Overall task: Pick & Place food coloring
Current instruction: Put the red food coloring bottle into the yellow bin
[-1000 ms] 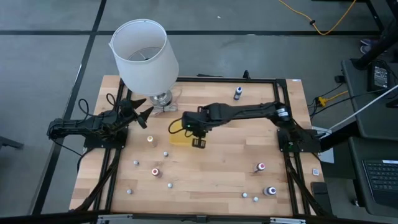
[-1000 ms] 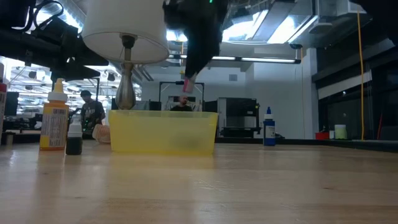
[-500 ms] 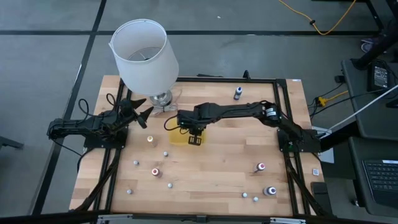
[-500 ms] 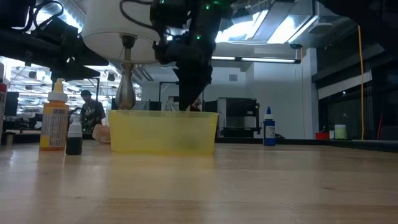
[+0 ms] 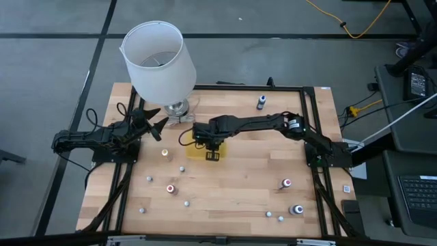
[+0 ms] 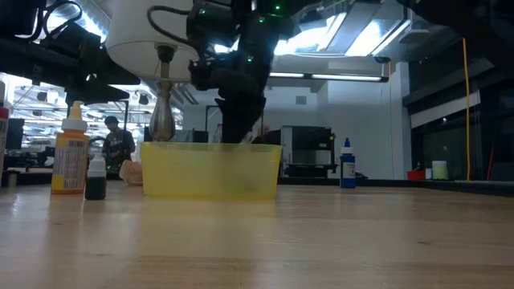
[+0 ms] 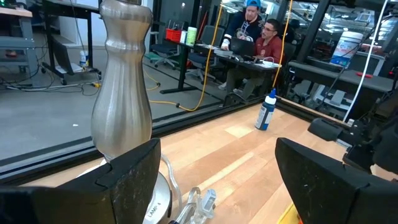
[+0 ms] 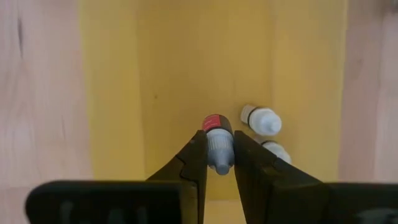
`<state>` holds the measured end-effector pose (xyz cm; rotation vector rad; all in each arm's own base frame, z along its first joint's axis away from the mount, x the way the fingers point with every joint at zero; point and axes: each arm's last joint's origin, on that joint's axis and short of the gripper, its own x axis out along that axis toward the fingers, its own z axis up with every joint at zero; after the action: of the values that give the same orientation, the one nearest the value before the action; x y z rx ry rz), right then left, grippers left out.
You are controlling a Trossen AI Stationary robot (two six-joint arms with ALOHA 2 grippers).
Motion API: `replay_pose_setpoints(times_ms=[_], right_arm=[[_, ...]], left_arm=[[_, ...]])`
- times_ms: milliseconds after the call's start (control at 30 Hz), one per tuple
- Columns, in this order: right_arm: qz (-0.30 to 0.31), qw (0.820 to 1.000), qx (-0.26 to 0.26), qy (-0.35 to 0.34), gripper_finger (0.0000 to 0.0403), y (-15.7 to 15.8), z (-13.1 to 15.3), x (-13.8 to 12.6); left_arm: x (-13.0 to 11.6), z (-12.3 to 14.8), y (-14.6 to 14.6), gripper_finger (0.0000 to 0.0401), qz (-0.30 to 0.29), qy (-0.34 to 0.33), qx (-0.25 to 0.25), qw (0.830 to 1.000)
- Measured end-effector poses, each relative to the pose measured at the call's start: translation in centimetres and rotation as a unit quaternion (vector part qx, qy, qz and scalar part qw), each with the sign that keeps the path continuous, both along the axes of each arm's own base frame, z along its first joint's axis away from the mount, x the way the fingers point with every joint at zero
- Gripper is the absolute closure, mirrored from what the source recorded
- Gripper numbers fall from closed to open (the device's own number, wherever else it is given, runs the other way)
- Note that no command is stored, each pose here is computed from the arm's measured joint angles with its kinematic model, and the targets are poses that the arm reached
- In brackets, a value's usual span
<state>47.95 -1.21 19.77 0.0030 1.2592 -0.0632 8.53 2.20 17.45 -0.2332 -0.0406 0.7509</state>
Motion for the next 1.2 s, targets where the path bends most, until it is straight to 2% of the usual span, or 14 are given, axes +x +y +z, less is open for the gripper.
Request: replay_pose_setpoints(times_ms=[200,567,733,1200], right_arm=[[-0.002,1.0,-0.001,-0.001,0.0334,-0.3,0.0,0.0],[-0.001,1.0,0.004,0.027,0.0333,-0.3,-1.8,0.1],[0.004,0.999,-0.01,0.041,0.0336,-0.5,-2.3,0.1],[0.002,0.998,-0.011,0.054,0.0319,-0.7,-2.6,-0.1]], left_arm=[[0.0,0.0,0.0,0.009,0.0,0.0,0.0,1.0],[0.0,0.0,0.0,0.0088,0.0,0.0,0.0,1.0],[0.0,0.0,0.0,0.009,0.0,0.0,0.0,1.0],[0.0,0.0,0.0,0.0089,0.0,0.0,0.0,1.0]])
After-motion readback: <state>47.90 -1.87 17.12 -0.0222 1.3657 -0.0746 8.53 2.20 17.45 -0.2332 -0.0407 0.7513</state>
